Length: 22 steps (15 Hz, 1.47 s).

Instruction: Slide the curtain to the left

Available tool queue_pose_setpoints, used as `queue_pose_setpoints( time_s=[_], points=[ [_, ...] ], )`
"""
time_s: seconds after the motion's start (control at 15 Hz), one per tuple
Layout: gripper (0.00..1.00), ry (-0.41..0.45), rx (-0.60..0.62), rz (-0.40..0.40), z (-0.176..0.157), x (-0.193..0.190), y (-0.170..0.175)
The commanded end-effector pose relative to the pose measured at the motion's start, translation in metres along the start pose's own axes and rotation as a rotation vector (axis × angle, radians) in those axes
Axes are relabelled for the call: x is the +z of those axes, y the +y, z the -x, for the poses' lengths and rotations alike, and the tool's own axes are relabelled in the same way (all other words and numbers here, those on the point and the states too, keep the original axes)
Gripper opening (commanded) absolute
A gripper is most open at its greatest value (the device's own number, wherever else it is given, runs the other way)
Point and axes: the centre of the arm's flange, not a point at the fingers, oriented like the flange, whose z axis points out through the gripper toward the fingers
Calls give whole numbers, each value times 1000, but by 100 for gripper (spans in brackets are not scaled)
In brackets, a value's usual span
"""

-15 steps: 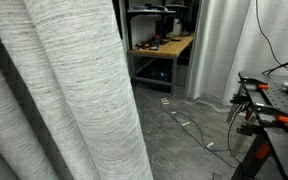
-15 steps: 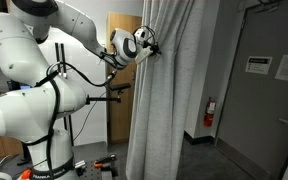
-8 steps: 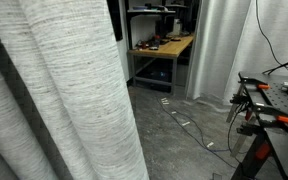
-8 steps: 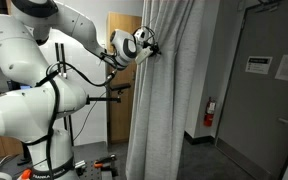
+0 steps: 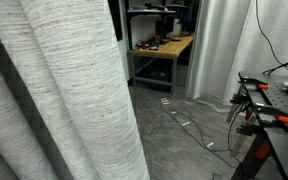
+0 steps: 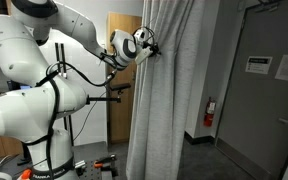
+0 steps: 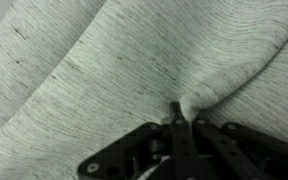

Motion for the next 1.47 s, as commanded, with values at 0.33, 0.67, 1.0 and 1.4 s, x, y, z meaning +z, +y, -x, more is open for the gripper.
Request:
queue_pose_setpoints(
  time_s=[0.33,0.67,1.0,1.4],
  points=[
    [0,-100,-41,-106,29,8,-70],
    [0,-99,-41,-109,28,8,-71],
    [0,-93,-38,-118,28,8,-72],
    [0,-95,-41,-115,28,8,-73]
  ],
)
